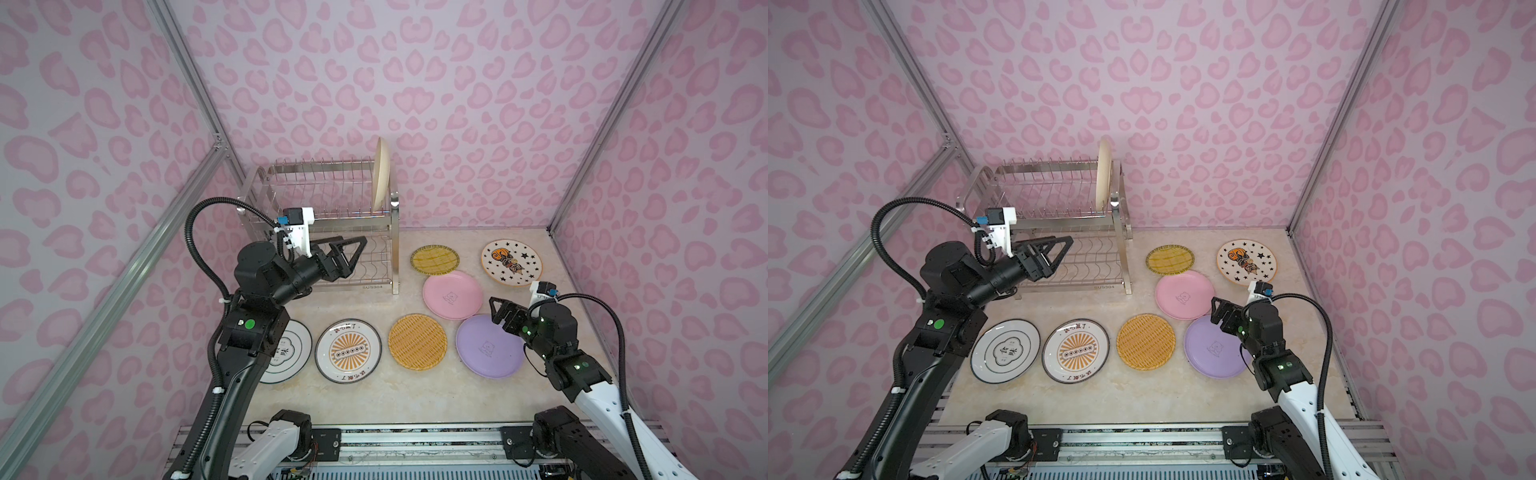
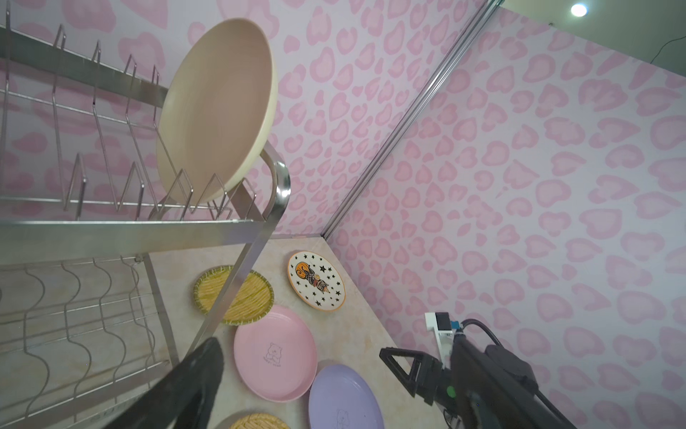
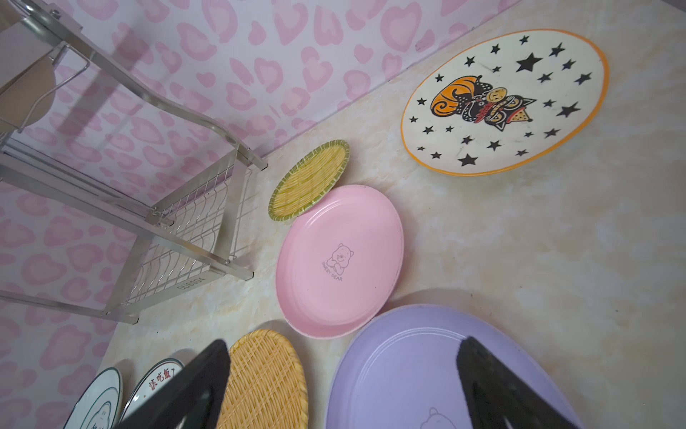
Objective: Load plates into a dish rack
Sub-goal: Pick up the plate from the middle-right of the table.
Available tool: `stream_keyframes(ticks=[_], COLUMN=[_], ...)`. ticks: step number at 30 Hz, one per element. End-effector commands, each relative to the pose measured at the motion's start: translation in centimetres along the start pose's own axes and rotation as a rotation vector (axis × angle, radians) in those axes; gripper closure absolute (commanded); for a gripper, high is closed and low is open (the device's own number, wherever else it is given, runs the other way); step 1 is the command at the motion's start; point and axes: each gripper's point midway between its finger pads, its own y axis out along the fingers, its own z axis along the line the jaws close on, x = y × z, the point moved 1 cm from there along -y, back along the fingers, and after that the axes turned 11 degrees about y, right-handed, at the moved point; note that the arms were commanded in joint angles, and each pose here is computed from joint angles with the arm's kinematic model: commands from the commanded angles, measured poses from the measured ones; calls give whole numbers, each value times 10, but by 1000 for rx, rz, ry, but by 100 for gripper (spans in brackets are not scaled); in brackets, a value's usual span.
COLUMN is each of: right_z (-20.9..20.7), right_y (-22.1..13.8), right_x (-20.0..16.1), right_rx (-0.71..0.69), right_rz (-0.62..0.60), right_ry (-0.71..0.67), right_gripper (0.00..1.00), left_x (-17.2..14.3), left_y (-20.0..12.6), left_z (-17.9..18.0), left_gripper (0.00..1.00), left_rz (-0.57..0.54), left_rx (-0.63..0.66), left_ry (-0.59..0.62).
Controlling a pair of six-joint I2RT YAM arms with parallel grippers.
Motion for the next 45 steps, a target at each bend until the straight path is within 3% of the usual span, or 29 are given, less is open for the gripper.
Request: stream_keyframes(ticks=[1,10,17,23,29,34,40,45], right_z=[2,-37,-130,-149,-155,-153,-151,-149], right_y=[9,31,-7,-24,-25,-19,-10,-7], right_x=[5,6,-17,-54,-77,-89,-104,-103], right_rx=[28,-55,-383,-376,-371,-382,-417,-405], right_rz=[-2,17,-16,9,76,126,174,163], right_ry=[65,186,376,464,465,433,397,405], right_gripper=[5,11,11,21,35,47,56,70], left_x=[-19,-109,-135,-133,-141,-138,-140,-141], left_y=[-6,-3,10,12,-2,-11,-13,-14], left_z=[-11,13,22,0,-38,-38,-37,-35], left_gripper=[3,2,1,0,0,1,1,1], left_rz=[31,207,281,310,355,321,325,327], left_rx=[-76,-61,-83,-174,-288,-245,-237,-225], left_ry=[-7,-46,-142,-150,-45,27,30,30])
